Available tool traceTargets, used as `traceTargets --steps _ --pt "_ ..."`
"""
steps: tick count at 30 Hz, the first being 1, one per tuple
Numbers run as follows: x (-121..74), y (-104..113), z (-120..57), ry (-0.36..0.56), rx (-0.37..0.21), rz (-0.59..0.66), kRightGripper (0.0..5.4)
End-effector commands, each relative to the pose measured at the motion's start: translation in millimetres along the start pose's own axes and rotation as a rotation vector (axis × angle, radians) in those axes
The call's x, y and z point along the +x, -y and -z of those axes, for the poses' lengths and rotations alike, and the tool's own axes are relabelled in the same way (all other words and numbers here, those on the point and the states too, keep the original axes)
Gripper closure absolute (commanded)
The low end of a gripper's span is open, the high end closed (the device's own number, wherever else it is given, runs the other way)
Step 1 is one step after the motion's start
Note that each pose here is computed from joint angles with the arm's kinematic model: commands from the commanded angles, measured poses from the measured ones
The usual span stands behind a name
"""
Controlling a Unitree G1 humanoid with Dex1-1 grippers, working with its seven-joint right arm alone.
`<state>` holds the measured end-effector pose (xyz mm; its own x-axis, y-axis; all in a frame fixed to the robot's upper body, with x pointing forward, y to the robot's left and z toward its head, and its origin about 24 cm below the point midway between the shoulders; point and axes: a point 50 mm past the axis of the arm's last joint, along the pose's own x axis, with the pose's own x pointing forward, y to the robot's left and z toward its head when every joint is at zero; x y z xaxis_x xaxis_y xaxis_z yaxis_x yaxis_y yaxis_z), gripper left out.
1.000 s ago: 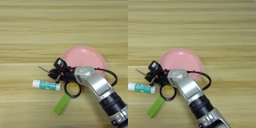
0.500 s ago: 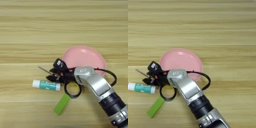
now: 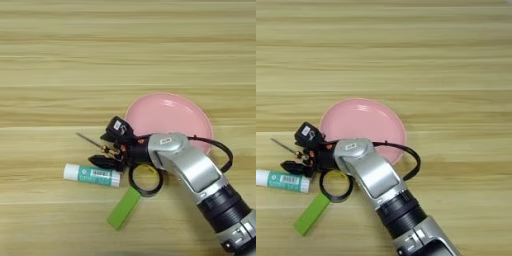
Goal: Move the objects on the table
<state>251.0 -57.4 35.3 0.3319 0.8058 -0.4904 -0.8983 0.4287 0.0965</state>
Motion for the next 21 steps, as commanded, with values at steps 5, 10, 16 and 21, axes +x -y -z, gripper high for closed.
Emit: traceTargets --steps 5,10,16,21 --pt "-6.1 5.2 -21.6 0.079 -0.062 0.027 0.89" --pt "-8.4 5.9 -25.7 0.1 -0.06 0.029 0.36" --pt "-11.4 5.6 -32.2 0.126 -0.062 0.03 0.03" --pt "-13.1 4.7 -35.3 0.137 -0.063 0.028 0.03"
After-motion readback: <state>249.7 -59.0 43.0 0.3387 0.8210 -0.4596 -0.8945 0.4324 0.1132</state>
